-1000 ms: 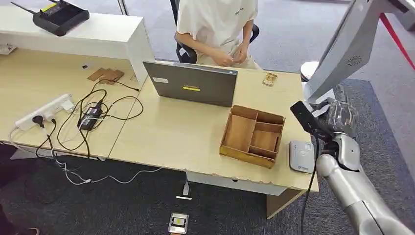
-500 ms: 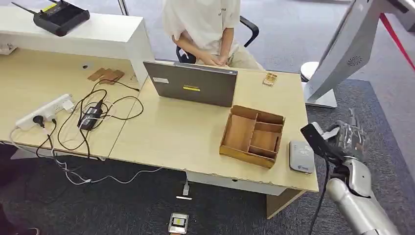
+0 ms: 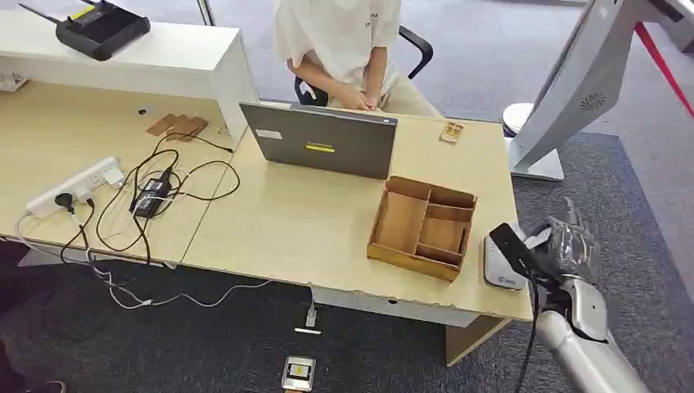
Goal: Pass the card to the sensor for recognition and then transmit it.
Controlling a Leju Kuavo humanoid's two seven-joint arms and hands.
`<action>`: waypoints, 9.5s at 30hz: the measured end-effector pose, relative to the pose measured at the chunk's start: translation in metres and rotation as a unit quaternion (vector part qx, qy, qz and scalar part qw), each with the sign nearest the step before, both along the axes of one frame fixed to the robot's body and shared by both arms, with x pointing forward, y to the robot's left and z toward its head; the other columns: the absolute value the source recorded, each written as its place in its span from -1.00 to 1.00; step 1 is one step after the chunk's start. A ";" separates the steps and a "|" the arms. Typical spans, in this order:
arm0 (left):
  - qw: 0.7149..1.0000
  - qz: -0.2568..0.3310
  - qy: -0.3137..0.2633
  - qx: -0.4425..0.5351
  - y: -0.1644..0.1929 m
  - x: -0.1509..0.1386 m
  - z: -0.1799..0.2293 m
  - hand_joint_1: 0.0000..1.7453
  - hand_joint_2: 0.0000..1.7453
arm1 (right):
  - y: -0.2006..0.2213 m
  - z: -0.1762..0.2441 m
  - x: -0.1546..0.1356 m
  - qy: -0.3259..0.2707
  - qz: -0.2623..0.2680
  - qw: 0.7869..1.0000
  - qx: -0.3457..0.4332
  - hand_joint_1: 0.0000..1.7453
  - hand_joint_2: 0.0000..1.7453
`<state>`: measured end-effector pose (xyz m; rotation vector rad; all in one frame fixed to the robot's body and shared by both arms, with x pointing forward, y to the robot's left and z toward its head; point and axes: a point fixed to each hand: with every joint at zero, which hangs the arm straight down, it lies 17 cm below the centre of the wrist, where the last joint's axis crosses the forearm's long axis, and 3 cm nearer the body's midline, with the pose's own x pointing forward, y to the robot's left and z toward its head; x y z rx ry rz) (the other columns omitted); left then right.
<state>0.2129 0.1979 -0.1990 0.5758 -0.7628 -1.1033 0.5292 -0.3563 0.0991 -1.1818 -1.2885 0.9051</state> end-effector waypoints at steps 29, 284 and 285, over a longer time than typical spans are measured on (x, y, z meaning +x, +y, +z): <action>1.000 0.000 -0.004 0.005 -0.002 0.027 0.006 -1.00 -1.00 | 0.019 -0.060 -0.012 0.071 0.011 0.997 0.011 1.00 1.00; 0.998 -0.037 0.000 0.050 -0.015 0.044 0.008 -1.00 -1.00 | 0.165 -0.057 -0.066 0.061 0.144 0.988 0.005 -1.00 1.00; 0.998 -0.040 -0.001 0.052 -0.015 0.045 0.008 -1.00 -1.00 | 0.165 -0.058 -0.066 0.062 0.145 0.988 0.006 -1.00 1.00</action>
